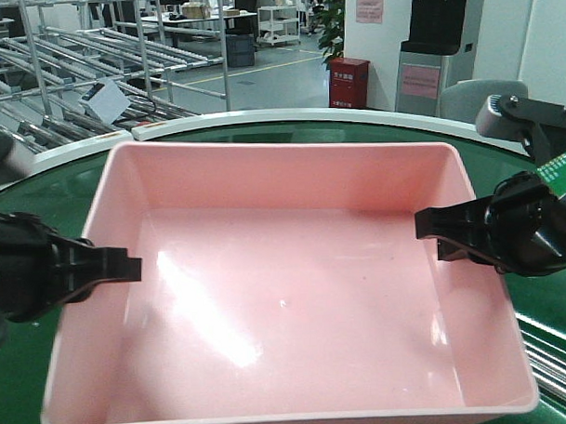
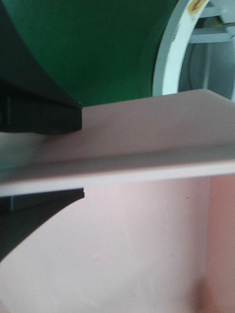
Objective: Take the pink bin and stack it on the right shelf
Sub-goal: 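Close both grippers on the bin walls and lift it off the conveyor, then hold the pink bin raised between both grippers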
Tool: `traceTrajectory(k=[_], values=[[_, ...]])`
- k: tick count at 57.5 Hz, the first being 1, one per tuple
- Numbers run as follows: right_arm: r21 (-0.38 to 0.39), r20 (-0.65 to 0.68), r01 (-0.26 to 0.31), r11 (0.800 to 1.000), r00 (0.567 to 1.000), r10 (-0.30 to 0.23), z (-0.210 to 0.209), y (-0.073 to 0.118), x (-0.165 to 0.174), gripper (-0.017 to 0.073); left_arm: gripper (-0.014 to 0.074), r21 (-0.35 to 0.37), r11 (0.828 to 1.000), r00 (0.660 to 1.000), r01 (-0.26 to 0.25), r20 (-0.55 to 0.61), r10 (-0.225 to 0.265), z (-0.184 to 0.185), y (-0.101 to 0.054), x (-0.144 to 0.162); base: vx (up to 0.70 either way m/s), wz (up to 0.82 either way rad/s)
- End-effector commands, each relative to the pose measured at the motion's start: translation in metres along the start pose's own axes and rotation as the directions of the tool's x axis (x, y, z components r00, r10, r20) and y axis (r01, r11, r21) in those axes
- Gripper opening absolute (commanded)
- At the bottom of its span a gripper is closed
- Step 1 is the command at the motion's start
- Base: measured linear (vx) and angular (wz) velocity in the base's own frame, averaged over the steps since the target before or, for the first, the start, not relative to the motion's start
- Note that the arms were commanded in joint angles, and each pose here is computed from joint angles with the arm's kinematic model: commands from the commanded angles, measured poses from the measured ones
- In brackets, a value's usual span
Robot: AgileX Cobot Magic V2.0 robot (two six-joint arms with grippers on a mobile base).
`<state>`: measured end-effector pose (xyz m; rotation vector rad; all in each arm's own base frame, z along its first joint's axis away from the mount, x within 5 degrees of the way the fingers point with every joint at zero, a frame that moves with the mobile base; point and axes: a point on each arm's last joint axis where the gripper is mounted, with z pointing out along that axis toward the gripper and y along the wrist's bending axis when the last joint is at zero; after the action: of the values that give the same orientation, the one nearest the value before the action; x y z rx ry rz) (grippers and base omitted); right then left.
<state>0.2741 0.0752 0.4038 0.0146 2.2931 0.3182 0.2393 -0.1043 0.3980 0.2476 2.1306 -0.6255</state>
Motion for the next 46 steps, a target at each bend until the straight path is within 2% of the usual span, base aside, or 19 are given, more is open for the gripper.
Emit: traceTrajectory(k=[1, 9, 46], values=[[-0.035, 0.137, 0.013, 0.999, 0.991, -0.008, -0.0157, 0.0035, -0.0163, -0.0009, -0.0005, 0.056, 0.998, 0.985, 0.022, 0.168, -0.031, -0.0242, -0.0136, -0.0182, 0.0, 0.0], [-0.041, 0.13, 0.006, 0.999, 0.992, -0.001, -0.0156, 0.004, -0.0157, -0.0009, -0.0005, 0.06, 0.998, 0.99, 0.022, 0.135, -0.03, -0.0238, -0.0141, -0.0152, 0.0, 0.0], [-0.041, 0.13, 0.006, 0.999, 0.992, -0.001, -0.0156, 0.004, -0.0157, -0.0009, -0.0005, 0.06, 0.998, 0.99, 0.022, 0.135, -0.03, -0.0238, -0.0141, -0.0152, 0.0, 0.0]])
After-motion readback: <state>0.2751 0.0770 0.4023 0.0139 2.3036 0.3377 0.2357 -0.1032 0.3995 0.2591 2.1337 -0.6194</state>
